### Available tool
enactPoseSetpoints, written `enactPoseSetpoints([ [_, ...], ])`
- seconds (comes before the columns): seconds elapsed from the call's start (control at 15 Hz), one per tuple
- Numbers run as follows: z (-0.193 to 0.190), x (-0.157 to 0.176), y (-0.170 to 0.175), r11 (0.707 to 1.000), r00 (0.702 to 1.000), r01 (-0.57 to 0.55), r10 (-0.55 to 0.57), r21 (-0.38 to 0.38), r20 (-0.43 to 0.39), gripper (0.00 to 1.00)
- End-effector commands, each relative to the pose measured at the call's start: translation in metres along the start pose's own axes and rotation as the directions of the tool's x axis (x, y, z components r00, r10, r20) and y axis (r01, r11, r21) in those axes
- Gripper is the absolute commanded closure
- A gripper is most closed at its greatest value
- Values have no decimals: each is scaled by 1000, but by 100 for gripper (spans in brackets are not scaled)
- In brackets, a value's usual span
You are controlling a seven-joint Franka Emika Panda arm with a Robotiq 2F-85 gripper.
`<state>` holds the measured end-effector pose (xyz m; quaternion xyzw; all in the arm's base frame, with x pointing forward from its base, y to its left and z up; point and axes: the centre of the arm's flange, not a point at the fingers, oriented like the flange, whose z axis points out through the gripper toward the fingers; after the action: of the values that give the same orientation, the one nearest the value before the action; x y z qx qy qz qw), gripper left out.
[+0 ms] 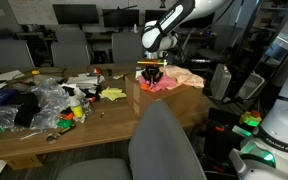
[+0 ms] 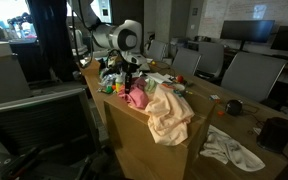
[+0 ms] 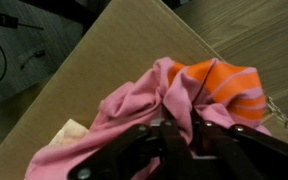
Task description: Pick up the clothes from the box and put it on the table.
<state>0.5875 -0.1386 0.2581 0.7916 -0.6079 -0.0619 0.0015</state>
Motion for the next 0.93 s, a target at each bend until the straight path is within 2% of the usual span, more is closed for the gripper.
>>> enactPoseSetpoints([
  [0.0,-6,-9,0,1000,1000,5,-5,19,18,96],
  [0.27,-33,-30,9,995,995,95,-97,41,35,96],
  [0.47,-64,-52,21,977,979,199,-202,77,36,96],
  [0.6,-87,-66,32,958,962,267,-271,104,28,96],
  [0.73,-108,-80,43,927,933,350,-358,134,43,96],
  [0.87,-124,-95,52,880,884,451,-463,152,59,96],
])
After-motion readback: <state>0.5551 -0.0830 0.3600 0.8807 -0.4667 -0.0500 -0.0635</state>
